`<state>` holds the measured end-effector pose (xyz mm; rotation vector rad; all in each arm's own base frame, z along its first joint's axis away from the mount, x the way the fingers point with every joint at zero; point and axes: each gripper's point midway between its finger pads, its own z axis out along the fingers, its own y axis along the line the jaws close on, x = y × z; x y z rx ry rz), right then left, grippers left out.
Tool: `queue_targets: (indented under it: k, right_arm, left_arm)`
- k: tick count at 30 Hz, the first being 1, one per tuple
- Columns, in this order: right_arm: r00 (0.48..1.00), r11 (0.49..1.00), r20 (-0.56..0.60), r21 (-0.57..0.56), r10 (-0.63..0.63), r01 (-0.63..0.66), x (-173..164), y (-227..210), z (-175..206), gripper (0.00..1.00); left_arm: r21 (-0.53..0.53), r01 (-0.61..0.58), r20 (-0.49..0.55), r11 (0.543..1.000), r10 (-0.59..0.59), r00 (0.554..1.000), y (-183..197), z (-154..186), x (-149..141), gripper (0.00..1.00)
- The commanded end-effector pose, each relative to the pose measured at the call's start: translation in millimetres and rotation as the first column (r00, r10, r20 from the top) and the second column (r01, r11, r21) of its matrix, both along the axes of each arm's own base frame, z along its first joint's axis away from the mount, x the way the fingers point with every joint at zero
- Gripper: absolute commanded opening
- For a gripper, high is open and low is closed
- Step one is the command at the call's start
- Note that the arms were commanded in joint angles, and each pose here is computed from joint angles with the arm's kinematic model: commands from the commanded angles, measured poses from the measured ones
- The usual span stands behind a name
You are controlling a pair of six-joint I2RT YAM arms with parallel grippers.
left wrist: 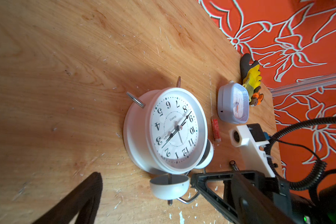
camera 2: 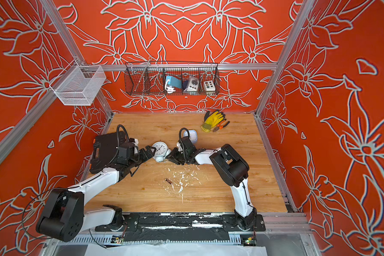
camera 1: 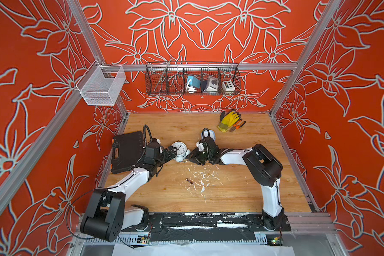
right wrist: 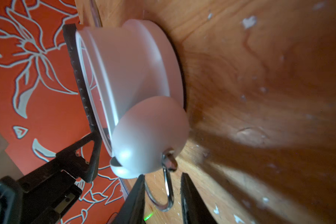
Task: Insert the battery into the alarm
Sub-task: Adjust the alarm at the center of the board.
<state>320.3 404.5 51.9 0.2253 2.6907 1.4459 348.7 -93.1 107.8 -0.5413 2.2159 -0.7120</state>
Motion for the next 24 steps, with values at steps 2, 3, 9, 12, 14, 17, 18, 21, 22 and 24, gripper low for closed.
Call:
queue_targets:
  k: [2, 3, 9, 12, 14, 17, 18, 21, 22, 24]
  right_arm:
    - [1.0, 0.999, -0.008, 0.046, -0.018, 0.019, 5.3, 8.3, 9.7, 0.2]
    - [1.0, 0.999, -0.011, 0.045, -0.019, 0.02, 4.4, 7.3, 10.3, 0.17]
    - [1.0, 0.999, -0.006, 0.028, -0.023, 0.023, 0.1, 1.1, 14.1, 0.04]
    - [1.0, 0.999, -0.003, 0.032, -0.019, 0.019, -1.8, -0.1, 15.6, 0.0]
    - [1.0, 0.999, 0.007, 0.035, -0.011, 0.011, -3.1, -0.7, 19.1, 0.0]
    - [0.999, 1.0, 0.042, 0.013, 0.026, -0.026, -7.9, -5.1, 26.5, 0.0]
    - [0.997, 0.999, 0.062, -0.007, 0.045, -0.044, -10.1, -8.5, 30.0, 0.0]
    - [0.99, 0.994, 0.103, -0.059, 0.101, -0.095, -21.0, -21.1, 39.9, 0.0]
    - [0.986, 0.991, 0.114, -0.076, 0.119, -0.111, -25.1, -25.8, 43.1, 0.0]
    - [0.976, 0.983, 0.141, -0.111, 0.164, -0.149, -35.7, -36.3, 51.8, 0.0]
  left_arm:
    - [0.01, 0.0, 0.013, 1.0, 0.0, 1.0, 2.6, 1.9, -0.3, 0.97]
    - [0.009, 0.001, 0.013, 1.0, -0.001, 1.0, 2.4, 1.7, 0.0, 0.97]
    - [0.002, 0.01, 0.007, 1.0, -0.01, 1.0, 0.3, 0.1, 1.0, 0.97]
    - [0.004, 0.011, 0.004, 1.0, -0.011, 1.0, 0.3, -1.2, 0.4, 0.97]
    - [0.011, 0.011, 0.003, 1.0, -0.011, 1.0, 1.2, -1.6, 0.4, 0.97]
    - [0.023, 0.014, 0.005, 1.0, -0.014, 1.0, 1.8, -0.7, 0.8, 0.97]
    - [0.026, 0.015, 0.007, 1.0, -0.015, 1.0, 1.7, 0.3, 1.1, 0.97]
    - [0.03, 0.017, 0.007, 0.999, -0.017, 1.0, 2.0, 1.3, 1.1, 0.97]
    - [0.031, 0.017, 0.007, 0.999, -0.017, 1.0, 2.1, 1.4, 1.3, 0.97]
    - [0.029, 0.022, 0.001, 0.999, -0.023, 1.0, 0.8, -0.3, 1.1, 0.97]
